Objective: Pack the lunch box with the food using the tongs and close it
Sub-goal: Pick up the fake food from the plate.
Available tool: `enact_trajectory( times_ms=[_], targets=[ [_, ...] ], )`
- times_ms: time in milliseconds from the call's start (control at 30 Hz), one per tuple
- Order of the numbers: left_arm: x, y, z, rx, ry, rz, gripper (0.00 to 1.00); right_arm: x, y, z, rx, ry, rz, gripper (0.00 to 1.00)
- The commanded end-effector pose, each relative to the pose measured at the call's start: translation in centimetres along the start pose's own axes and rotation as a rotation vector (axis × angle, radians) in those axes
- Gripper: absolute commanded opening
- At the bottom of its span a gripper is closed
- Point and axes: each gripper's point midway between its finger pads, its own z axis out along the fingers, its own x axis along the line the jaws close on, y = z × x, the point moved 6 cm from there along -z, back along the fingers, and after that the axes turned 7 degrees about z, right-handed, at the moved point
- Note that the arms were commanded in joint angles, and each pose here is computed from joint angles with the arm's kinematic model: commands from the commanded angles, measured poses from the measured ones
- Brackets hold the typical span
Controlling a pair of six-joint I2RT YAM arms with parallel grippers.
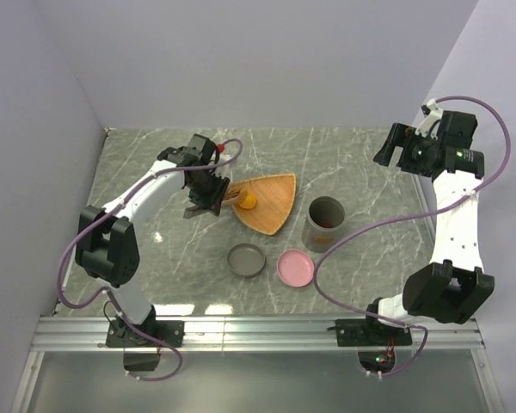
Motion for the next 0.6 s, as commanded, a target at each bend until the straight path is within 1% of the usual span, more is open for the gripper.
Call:
enact_trajectory(
  times_ms=[0,100,133,200,300,333,433,533,567],
  targets=[
    [-0.2,2.0,-0.8,-0.079,-0.02,0.0,0.42,0.1,1.3,-0.6,-0.043,-0.007,-0.02,1.0],
    [-0.3,2.3,-1.0,-0.092,-0.025,0.001,0.39,0.1,1.3,-0.6,-0.045,-0.007,-0.019,1.0],
    [-0.3,2.4,-1.0,-0.092,-0.029,0.001,0.36,0.1,1.4,-0.6,-0.045,-0.007,-0.02,1.0],
    [-0.5,2.6,-1.3,-0.103,-0.038,0.001,0.32,0.2,1.3,-0.6,-0.043,-0.006,-0.021,1.0],
    [-0.9,2.9,-2.3,-0.128,-0.057,0.007,0.22,0.1,1.3,-0.6,-0.042,-0.006,-0.018,1.0],
    [-1.0,2.9,-2.5,-0.131,-0.062,0.009,0.17,0.1,1.3,-0.7,-0.043,-0.005,-0.018,1.0],
    [-1.4,3.0,-3.8,-0.159,-0.079,0.023,0.09,0.2,1.3,-0.7,-0.045,-0.007,-0.017,1.0],
    [-2.1,3.6,-5.9,-0.215,-0.104,0.057,0.03,0.3,1.3,-0.9,-0.047,-0.005,-0.024,1.0],
    [-2.3,3.8,-7.0,-0.248,-0.101,0.071,0.03,0.3,1.3,-1.0,-0.049,-0.006,-0.022,1.0]
  ],
)
